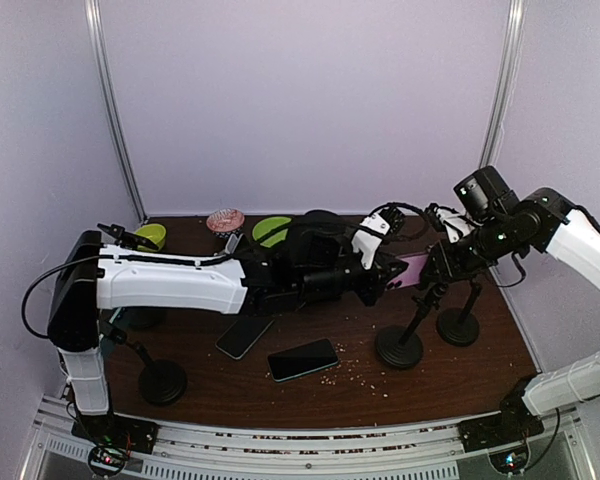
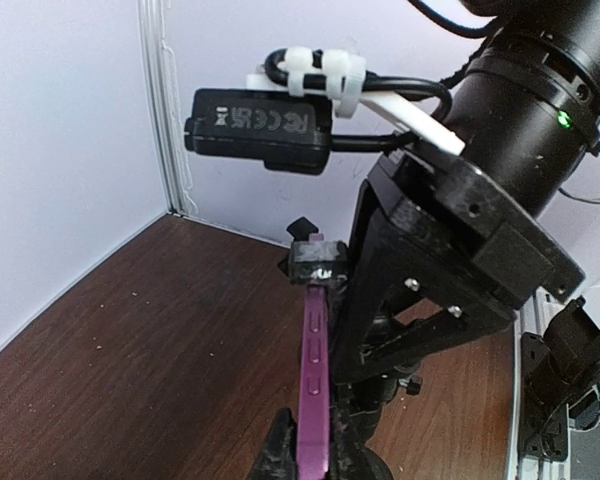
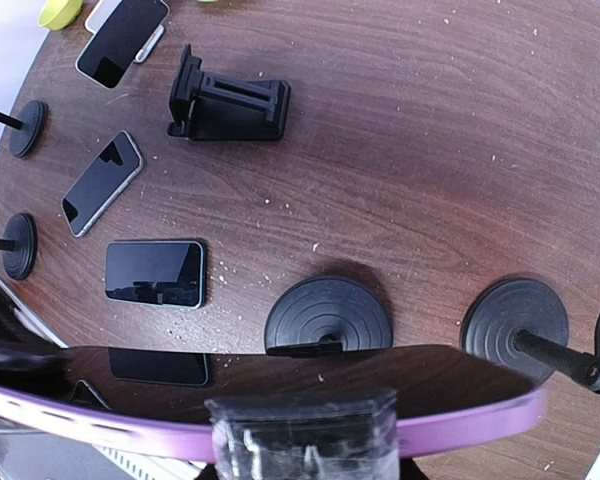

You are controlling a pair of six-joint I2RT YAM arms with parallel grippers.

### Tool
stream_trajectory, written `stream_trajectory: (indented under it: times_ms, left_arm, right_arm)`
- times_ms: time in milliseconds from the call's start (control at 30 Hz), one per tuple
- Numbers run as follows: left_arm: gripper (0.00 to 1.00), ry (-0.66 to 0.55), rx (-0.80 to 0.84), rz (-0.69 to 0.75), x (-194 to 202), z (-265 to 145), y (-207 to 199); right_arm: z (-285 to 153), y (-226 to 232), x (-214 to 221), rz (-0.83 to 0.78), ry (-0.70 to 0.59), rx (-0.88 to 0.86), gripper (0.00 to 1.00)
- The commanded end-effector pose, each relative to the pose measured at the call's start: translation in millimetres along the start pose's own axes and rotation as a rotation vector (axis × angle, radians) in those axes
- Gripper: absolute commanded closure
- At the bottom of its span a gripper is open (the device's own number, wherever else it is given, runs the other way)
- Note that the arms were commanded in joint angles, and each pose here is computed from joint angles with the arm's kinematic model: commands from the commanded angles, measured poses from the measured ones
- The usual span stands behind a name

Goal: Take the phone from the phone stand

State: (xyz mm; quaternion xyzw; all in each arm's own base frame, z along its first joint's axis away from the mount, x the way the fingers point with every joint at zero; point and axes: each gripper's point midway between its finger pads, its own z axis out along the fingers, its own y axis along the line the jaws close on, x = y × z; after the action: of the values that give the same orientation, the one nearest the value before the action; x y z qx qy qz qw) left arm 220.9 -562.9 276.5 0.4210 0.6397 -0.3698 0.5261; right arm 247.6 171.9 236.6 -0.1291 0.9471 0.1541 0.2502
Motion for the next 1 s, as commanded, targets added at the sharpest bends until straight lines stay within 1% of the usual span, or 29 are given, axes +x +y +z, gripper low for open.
stream_trajectory:
  times_ms: [0,300,600,733,967]
  left_arm:
    - [1.00,-0.004,-0.012,0.007,-9.2,-24.1,2.9]
    - [1.00,-0.002,-0.031,0.005,-4.6,-52.9,9.3]
    - [1.00,-0.001,-0.075,-0.008,-5.5,-81.2,21.8]
    - [1.00,0.022,-0.094,-0.008,-2.1,-94.2,25.4]
    - [1.00,0.041,-0.110,-0.022,8.2,-109.7,28.1]
  right_arm:
    - [-21.6,-0.7,-40.1,0.020,-0.149,0.030,1.00]
    - [-25.3,-1.2,-54.1,0.037,-0.153,0.058,1.00]
    - [-30.7,-16.0,-67.1,0.020,-0.154,0.169,1.00]
    - [-27.4,-22.0,-75.8,0.011,-0.151,0.196,1.00]
    - [-24.7,-41.7,-106.0,0.036,-0.172,0.261,1.00]
